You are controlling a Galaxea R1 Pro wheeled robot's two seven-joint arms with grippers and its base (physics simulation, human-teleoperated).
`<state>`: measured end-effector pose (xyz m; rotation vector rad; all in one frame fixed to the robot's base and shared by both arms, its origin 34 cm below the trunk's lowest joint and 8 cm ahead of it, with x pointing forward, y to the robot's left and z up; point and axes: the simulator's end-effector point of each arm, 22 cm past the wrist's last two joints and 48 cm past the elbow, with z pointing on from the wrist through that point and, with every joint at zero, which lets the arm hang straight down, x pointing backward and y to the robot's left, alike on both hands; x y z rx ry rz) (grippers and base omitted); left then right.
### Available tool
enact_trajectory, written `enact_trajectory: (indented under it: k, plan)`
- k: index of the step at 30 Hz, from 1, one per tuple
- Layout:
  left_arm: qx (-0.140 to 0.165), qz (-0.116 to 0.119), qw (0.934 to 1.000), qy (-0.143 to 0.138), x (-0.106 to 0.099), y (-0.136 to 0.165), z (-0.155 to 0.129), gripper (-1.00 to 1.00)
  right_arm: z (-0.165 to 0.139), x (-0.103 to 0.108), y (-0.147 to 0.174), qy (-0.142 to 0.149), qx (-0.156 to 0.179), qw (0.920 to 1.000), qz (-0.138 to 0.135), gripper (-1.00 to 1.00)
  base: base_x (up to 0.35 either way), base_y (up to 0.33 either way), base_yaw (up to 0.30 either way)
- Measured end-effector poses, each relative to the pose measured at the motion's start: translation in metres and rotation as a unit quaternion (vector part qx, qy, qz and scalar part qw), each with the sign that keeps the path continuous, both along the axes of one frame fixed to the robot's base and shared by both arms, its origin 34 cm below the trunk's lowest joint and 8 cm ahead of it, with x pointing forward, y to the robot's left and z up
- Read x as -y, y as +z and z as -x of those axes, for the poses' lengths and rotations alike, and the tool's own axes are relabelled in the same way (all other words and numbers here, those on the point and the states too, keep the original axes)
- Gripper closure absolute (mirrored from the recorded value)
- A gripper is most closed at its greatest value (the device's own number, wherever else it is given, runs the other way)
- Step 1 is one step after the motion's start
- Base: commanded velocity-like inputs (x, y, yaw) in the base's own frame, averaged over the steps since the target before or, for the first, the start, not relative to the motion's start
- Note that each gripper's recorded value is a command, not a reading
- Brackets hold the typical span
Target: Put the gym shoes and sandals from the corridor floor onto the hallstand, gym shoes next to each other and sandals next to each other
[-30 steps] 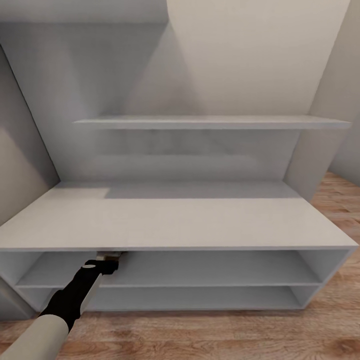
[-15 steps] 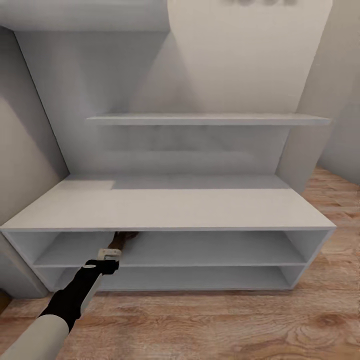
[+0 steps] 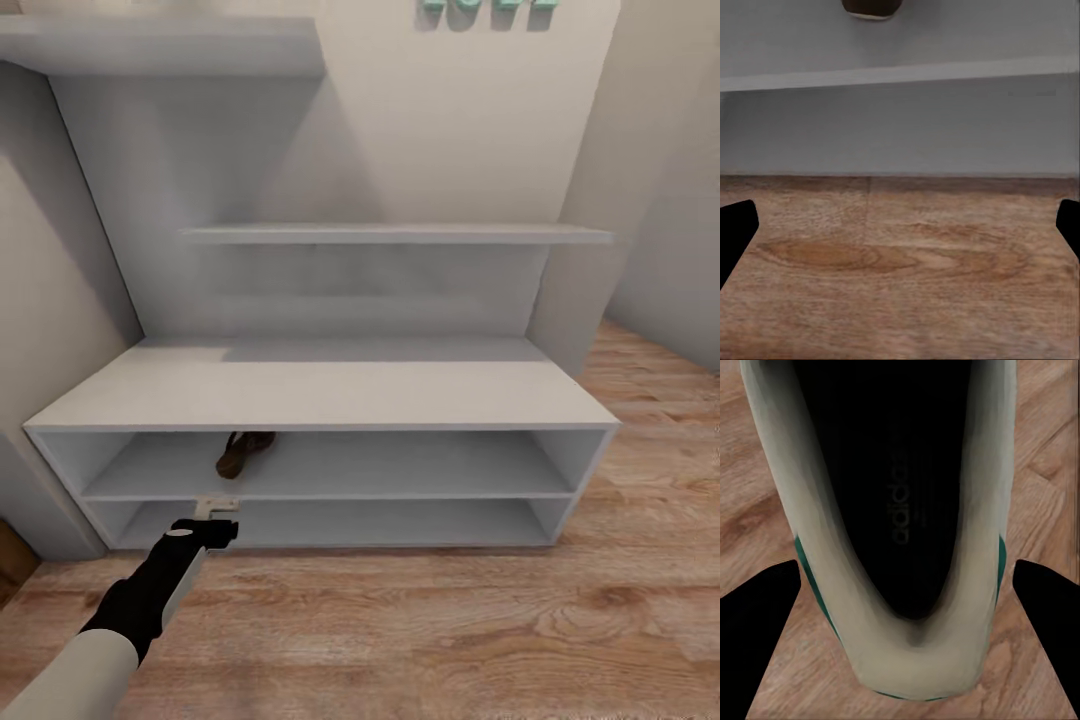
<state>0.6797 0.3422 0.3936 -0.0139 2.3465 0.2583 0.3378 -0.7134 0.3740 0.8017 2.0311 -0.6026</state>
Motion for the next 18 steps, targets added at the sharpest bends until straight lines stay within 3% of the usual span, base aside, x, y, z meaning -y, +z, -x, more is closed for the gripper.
enact_trajectory:
  k: [15, 18]
  plan:
    - [0.001, 0.005, 1.0000, 0.000, 0.0027, -0.0014, 0.0009, -1.00, -0.0001, -0.0004, -0.0004, 0.001, -0.001, 1.0000, 0.000, 1.00, -0.211, -0.192, 0.000]
    - [0.024, 0.008, 0.9997, -0.004, 0.0057, 0.0008, -0.0027, -1.00, -0.0007, 0.0013, 0.0026, 0.000, 0.002, 1.0000, 0.003, 1.00, -0.055, -0.040, 0.000]
